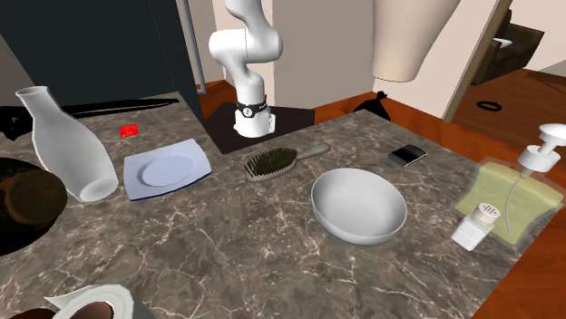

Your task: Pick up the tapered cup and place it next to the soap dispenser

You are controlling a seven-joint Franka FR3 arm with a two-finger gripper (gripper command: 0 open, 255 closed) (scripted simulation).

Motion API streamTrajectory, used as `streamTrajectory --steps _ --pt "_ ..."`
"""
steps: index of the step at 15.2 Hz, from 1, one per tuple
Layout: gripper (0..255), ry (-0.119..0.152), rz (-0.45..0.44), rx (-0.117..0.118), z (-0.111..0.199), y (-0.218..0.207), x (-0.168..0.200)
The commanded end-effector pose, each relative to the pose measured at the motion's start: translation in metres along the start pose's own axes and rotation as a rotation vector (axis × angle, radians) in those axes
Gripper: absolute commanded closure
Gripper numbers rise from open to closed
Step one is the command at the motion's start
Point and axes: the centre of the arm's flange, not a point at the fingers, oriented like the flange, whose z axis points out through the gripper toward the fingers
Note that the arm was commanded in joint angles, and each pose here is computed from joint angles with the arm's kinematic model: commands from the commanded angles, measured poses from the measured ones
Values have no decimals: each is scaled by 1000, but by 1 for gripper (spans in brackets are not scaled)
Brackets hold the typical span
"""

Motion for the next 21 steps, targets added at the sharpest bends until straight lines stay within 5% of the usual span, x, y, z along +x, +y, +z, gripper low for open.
streamTrajectory --steps 1,12,21 --pt "255 0 1 0 2 -25 -13" --pt "255 0 1 0 20 -154 -74" --pt "255 0 1 0 67 -147 -73"
